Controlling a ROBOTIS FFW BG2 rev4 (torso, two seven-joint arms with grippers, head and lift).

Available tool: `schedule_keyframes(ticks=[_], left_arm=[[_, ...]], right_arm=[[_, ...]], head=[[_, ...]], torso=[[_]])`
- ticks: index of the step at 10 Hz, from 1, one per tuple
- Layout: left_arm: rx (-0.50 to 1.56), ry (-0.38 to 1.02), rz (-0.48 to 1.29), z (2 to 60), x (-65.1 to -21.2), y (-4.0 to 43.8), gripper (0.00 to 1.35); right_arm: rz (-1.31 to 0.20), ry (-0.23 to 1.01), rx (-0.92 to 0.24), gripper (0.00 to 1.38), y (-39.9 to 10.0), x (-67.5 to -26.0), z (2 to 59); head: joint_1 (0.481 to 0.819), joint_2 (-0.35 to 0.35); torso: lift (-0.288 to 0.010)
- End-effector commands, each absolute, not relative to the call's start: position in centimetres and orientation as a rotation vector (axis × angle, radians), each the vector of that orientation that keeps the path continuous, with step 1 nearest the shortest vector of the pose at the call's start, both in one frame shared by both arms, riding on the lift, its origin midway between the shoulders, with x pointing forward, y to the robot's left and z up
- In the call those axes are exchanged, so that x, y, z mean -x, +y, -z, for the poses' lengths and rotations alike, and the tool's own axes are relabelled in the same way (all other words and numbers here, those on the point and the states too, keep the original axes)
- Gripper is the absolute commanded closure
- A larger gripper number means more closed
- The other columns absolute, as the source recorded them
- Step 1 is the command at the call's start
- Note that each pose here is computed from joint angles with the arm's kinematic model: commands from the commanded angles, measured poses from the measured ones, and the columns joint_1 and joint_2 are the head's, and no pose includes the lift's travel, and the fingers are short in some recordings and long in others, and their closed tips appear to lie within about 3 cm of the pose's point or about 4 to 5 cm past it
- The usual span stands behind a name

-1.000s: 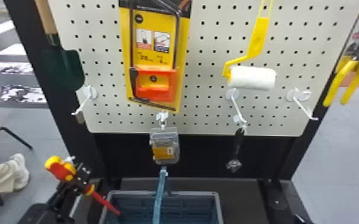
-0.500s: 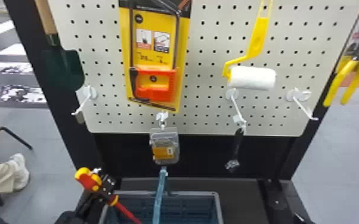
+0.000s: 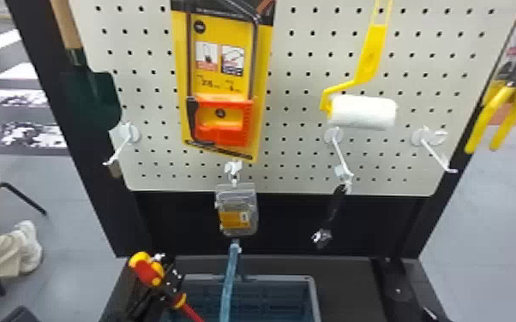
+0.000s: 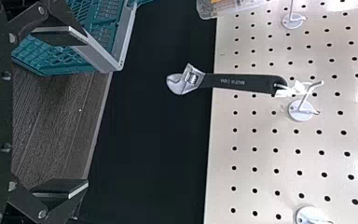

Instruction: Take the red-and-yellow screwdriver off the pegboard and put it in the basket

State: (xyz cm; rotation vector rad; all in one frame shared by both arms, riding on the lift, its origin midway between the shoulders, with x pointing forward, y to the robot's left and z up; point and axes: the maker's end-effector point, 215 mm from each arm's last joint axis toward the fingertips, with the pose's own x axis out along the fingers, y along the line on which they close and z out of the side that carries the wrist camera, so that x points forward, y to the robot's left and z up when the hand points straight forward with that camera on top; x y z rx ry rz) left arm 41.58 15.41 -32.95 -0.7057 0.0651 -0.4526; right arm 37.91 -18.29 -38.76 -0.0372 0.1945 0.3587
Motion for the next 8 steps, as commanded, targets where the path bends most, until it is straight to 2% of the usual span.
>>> schedule_keyframes(ticks=[1, 8], left_arm=[[0.707, 0.08, 0.462, 33.6, -41.6, 14.9, 1.07], [0.703, 0.146, 0.484, 37.1, -41.4, 13.6, 1.07]], right_arm=[[-0.357, 0.193, 0.034, 0.21, -18.3, -37.9, 38.7], [-0.36, 0.193, 0.034, 0.21, -18.2, -37.9, 38.7]], head=[[0.549, 0.0], [0.549, 0.0]], torso=[[-0.1], [-0.1]])
